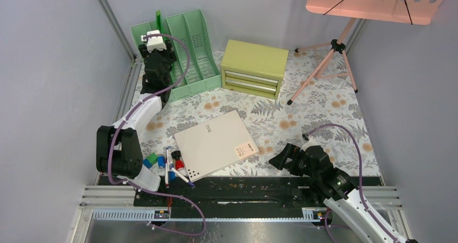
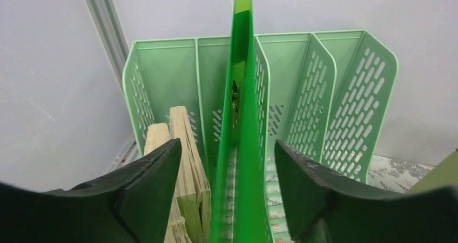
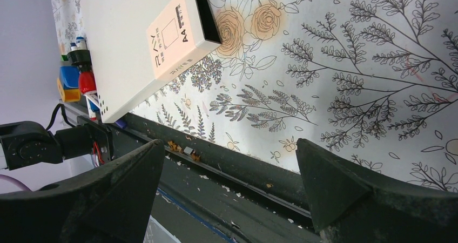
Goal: Organize the desk
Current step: Place the folder in the storage box.
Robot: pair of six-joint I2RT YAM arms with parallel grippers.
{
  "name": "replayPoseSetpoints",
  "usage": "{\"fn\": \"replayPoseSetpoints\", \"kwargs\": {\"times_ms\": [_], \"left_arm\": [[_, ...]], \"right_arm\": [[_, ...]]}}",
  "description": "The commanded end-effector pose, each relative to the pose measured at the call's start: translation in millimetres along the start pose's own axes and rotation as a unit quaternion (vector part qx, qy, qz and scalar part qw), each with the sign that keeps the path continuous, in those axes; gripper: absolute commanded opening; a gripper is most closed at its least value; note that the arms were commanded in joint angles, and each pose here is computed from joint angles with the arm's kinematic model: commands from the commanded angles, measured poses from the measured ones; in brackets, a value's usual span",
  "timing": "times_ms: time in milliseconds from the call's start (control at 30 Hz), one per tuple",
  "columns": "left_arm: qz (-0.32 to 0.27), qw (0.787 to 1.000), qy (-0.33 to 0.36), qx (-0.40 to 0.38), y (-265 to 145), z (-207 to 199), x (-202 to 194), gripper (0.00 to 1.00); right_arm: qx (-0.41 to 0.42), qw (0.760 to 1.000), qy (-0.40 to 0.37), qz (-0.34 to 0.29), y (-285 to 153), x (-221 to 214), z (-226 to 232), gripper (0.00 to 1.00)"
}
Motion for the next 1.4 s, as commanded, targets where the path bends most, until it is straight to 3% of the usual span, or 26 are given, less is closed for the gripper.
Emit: {"fn": "replayPoseSetpoints", "kwargs": {"times_ms": [0,433,600,967,1367], "left_arm": [[-0.063,0.997,-0.032,-0.013,-8,-3,40,0.69],[-0.051,0.992,-0.085,-0.083,-64,-3,79,0.81],[-0.014,0.989,-0.092,-0.113,-93,1,77,0.85],[0.103,0.981,-0.110,-0.120,-157,19,56,0.99],[0.258,0.954,-0.121,-0.096,-224,43,14,0.99]], "right_arm": [[0.001,1.000,0.004,-0.014,3,3,1,1.00],[0.002,1.000,0.004,-0.013,3,3,1,0.99],[0.004,1.000,0.004,-0.014,2,3,2,0.99],[0.005,1.000,0.003,-0.014,2,3,2,1.00],[0.001,1.000,0.003,-0.010,3,3,1,0.99]]}}
Point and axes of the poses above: each gripper's point midway between its finger pads, its own y axis out along the fingers, its own z axis along the line the jaws close on, x = y × z, the point moved 10 cm from there along -y, back along the fingers, and after that the axes turned 11 degrees about -y, right-handed, at the moved point
